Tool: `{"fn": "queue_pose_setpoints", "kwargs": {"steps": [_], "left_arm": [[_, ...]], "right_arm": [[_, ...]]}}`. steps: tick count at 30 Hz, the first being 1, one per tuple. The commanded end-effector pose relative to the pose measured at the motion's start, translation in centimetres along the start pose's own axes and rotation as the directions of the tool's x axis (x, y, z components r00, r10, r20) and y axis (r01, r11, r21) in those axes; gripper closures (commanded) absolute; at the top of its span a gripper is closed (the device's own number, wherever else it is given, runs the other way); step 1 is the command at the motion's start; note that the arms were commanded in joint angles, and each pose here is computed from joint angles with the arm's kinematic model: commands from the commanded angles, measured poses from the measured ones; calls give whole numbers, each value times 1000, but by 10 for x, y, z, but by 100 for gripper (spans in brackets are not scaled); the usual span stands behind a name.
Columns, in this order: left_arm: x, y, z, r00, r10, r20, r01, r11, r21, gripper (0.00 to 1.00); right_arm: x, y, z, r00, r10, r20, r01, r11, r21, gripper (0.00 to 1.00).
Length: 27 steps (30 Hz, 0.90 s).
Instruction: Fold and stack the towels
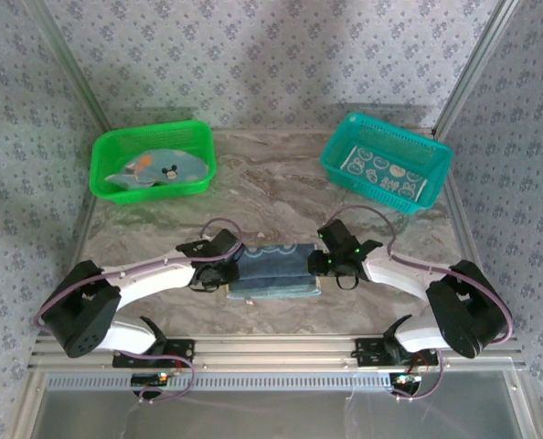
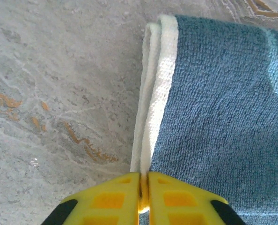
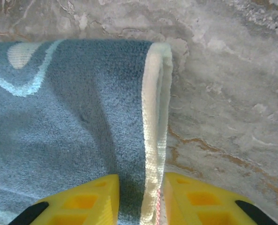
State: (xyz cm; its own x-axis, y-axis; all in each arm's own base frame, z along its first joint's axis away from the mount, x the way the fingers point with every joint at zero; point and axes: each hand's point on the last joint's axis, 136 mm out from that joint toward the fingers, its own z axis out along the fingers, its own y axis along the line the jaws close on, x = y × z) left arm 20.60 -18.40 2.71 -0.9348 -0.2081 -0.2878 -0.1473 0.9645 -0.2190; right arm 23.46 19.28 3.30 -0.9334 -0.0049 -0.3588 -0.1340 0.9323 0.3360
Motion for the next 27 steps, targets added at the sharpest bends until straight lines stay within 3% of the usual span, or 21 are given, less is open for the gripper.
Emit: {"fn": "queue_pose_setpoints", "kwargs": {"steps": [1,2,5,16,27], "left_arm": [[-8,-2,-9,1000,-3,23,3,1000,1,96],[-9,-3,-11,1000,-5,28,5,1000,6,100],[-12,-5,-18,999,-8,35,7,1000,15,100],[-14,-1,-62,998,-30,63,27,999,34,100],[22,6,-70,999,-42,-13,43,998,39,100]], "right_arm": [[1,3,1,1000,3,-3,-3,1000,-17,80],[2,4,1,1000,2,-6,-2,1000,-21,86],[0,5,-4,1000,1,0,-1,1000,-15,100],[0,6,-37,1000,1,30,0,1000,-17,100],[29,5,-48,1000,30,-6,-30,999,-20,100]]}}
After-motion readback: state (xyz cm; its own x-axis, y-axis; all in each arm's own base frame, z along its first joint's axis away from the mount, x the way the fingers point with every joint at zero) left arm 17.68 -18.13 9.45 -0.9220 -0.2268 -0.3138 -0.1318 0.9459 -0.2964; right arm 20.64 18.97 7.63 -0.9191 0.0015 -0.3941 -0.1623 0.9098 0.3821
